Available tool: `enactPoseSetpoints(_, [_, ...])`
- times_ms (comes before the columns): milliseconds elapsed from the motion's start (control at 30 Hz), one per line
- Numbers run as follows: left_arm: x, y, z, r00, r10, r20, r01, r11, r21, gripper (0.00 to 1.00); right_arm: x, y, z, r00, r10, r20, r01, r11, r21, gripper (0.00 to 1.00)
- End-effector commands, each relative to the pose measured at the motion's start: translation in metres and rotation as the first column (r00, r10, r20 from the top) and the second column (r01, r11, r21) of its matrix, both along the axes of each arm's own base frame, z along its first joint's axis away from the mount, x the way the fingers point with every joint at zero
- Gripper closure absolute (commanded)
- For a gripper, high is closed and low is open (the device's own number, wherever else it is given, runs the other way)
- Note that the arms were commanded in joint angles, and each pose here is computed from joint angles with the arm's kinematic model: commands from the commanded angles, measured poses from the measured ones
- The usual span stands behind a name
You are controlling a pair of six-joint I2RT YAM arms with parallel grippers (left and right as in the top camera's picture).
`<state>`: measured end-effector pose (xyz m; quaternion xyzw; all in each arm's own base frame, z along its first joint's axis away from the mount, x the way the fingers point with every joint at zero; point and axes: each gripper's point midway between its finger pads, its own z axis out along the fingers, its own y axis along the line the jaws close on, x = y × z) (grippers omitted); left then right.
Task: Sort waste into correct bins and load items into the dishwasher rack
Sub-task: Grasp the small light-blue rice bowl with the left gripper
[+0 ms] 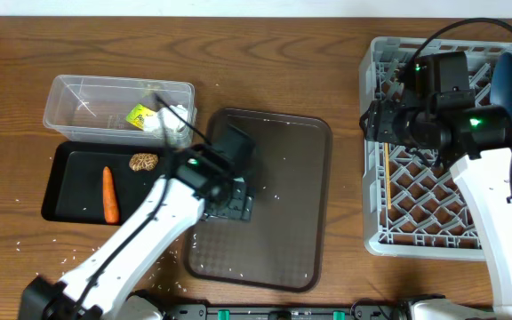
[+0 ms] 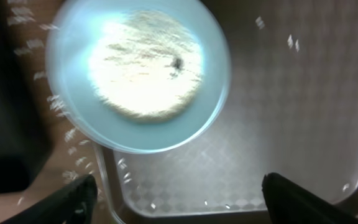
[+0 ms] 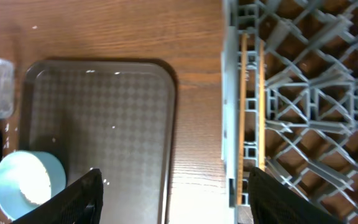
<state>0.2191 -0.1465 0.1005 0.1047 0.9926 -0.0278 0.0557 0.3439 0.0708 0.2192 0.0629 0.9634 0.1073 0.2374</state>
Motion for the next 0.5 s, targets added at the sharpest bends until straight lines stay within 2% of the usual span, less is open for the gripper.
enactPoseSetpoints(0, [-0.009, -0.016, -0.021, 0.987, -0.152, -0.059, 0.153, 0.988, -0.001, 0.21, 0.001, -0.011, 0.003, 0.998, -0.055, -0.002, 0.055, 0.998, -0.007, 0.32])
enactPoseSetpoints(100, [-0.009, -0.028, -0.041, 0.970, -0.226, -0.088, 0.228, 0.973, 0.017, 0.29, 0.000, -0.016, 0.001, 0.998, -0.068, -0.012, 0.068, 0.998, -0.009, 0.32])
enactPoseSetpoints(333, [0.002, -0.028, -0.074, 0.964, -0.238, -0.115, 0.249, 0.964, 0.092, 0.44, -0.003, -0.025, -0.001, 0.995, -0.094, -0.029, 0.094, 0.996, -0.012, 0.32])
enactPoseSetpoints(467, [0.004, -0.029, -0.082, 0.963, -0.240, -0.124, 0.252, 0.963, 0.095, 0.67, -0.002, -0.027, -0.001, 0.995, -0.098, -0.029, 0.098, 0.995, -0.012, 0.32])
